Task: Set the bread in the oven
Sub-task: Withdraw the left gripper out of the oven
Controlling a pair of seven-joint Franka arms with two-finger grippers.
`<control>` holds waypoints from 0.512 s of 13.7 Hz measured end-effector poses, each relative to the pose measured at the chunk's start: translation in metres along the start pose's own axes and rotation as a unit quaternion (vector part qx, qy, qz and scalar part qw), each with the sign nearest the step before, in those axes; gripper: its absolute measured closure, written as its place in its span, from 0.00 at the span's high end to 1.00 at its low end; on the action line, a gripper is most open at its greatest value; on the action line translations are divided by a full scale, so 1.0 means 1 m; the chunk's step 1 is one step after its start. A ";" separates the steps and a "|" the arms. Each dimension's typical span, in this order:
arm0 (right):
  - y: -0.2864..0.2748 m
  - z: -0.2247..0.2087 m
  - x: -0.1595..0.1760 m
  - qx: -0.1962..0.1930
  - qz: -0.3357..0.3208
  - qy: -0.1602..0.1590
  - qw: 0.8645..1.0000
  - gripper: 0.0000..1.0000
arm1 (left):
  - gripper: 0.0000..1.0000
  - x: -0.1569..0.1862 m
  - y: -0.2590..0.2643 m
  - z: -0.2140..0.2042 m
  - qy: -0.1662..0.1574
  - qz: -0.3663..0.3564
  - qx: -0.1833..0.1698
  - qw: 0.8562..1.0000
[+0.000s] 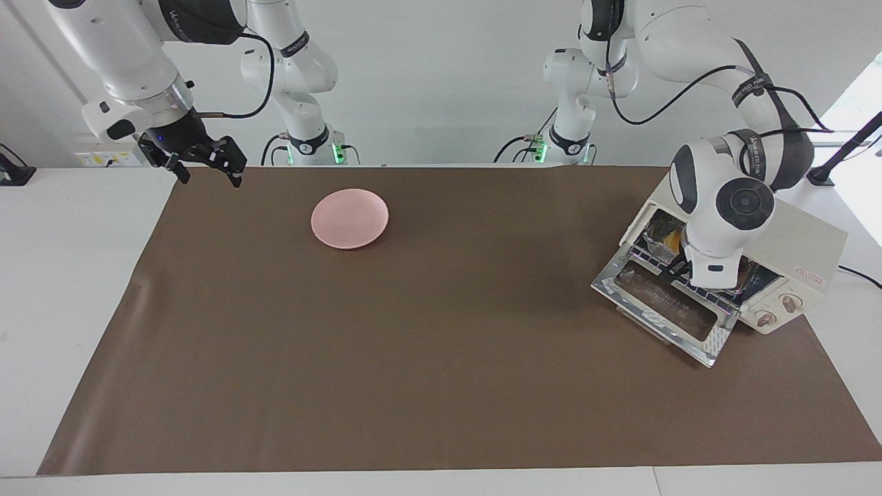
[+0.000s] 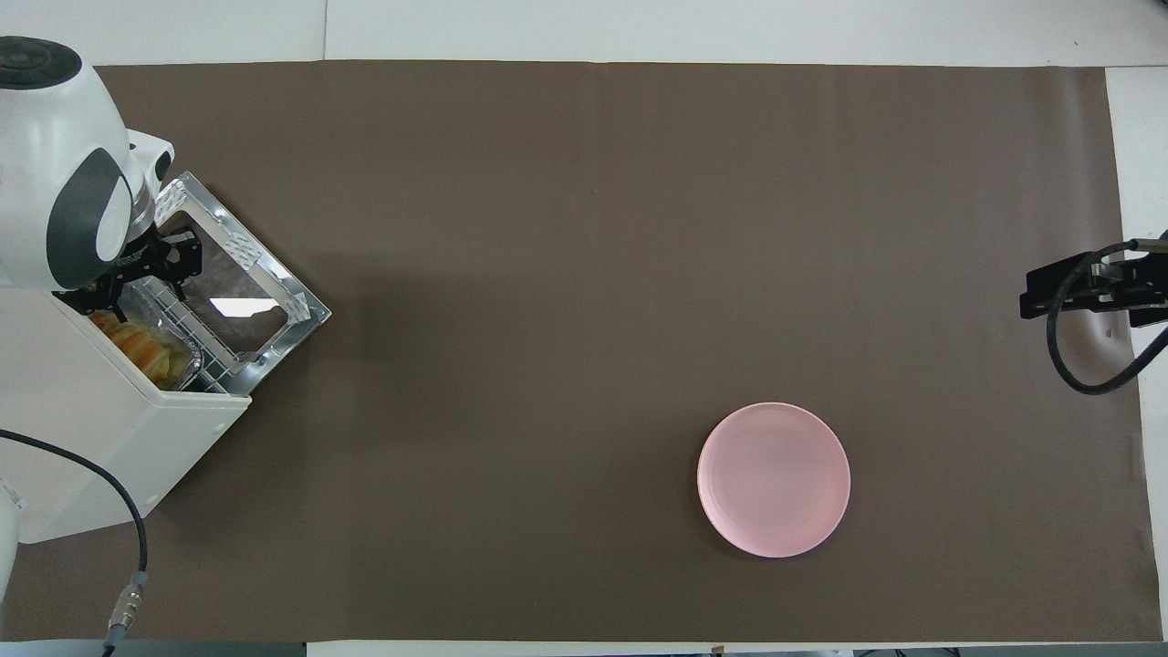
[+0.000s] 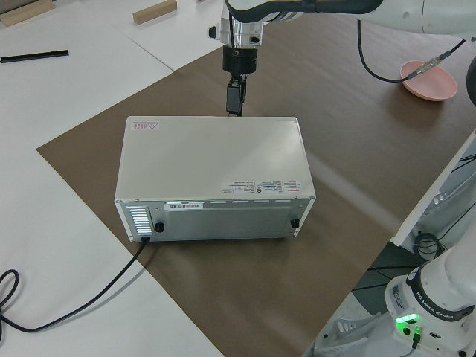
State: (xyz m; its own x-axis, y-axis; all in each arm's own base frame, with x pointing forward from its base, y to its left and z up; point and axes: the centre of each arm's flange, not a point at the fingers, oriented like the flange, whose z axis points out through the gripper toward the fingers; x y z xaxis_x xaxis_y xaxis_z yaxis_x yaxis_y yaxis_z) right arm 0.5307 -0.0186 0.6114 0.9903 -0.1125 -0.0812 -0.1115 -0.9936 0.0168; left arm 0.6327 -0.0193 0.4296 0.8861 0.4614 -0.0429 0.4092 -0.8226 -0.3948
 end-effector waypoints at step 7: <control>0.000 0.000 0.000 0.000 0.000 0.000 1.000 1.00 | 1.00 -0.022 -0.048 -0.074 0.018 0.124 -0.072 0.989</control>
State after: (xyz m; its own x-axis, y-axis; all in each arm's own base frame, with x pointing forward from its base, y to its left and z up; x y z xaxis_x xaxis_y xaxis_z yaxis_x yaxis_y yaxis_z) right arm 0.5307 -0.0186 0.6114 0.9903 -0.1125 -0.0812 -0.1115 -0.9936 0.0168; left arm 0.6094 -0.0149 0.5177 0.9693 0.2288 -0.0895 0.2020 -0.9495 -0.2402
